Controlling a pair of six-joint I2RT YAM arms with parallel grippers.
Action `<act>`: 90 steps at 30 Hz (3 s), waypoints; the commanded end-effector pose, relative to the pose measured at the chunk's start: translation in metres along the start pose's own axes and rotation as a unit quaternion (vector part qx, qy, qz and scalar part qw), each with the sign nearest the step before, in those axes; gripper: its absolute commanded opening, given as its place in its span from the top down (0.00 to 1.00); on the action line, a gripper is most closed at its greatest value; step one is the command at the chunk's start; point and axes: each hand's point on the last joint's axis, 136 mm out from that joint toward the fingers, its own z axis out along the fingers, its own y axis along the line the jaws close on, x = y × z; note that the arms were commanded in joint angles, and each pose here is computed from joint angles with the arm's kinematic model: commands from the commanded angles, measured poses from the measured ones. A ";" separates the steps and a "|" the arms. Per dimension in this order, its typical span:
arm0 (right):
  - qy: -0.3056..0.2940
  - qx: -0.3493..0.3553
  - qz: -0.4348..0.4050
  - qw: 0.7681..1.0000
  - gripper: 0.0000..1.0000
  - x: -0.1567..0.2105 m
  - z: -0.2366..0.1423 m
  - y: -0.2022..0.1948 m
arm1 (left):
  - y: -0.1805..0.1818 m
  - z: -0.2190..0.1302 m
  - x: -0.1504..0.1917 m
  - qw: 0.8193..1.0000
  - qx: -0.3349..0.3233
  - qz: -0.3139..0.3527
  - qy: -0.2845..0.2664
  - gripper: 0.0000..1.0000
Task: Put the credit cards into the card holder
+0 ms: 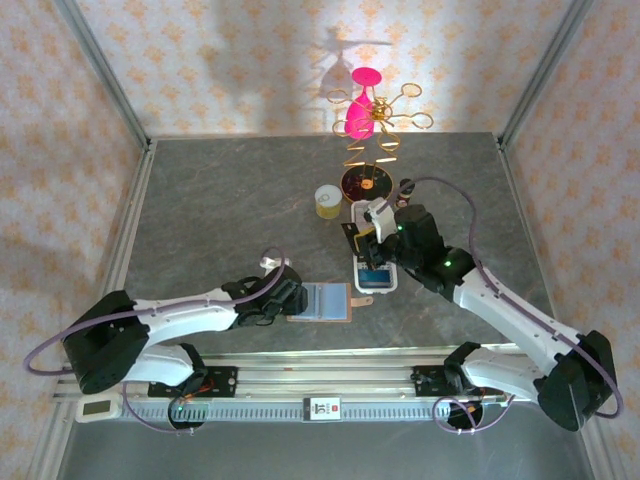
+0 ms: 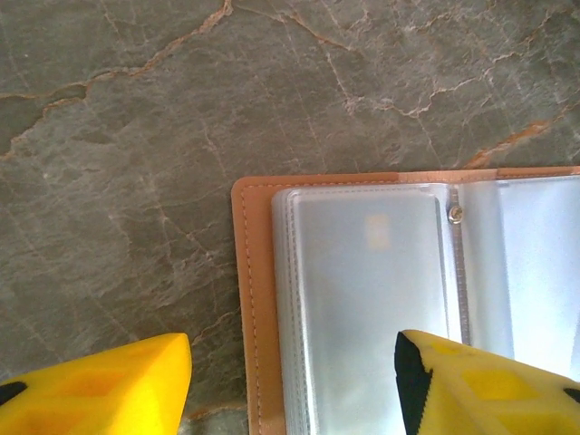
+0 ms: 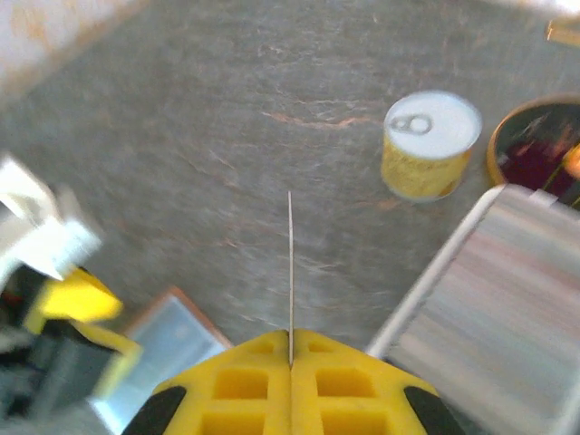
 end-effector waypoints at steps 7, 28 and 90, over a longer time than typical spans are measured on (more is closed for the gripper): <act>-0.015 -0.060 0.385 0.921 1.00 0.057 0.015 0.012 | -0.005 0.007 0.004 0.999 -0.029 0.009 0.016 0.38; 0.075 -0.056 0.415 0.905 1.00 0.123 0.069 0.053 | 0.010 0.017 0.033 0.999 -0.030 0.000 0.041 0.61; 0.171 -0.021 0.427 0.888 1.00 0.186 0.089 0.056 | 0.012 0.017 0.044 0.999 -0.002 -0.022 0.043 0.64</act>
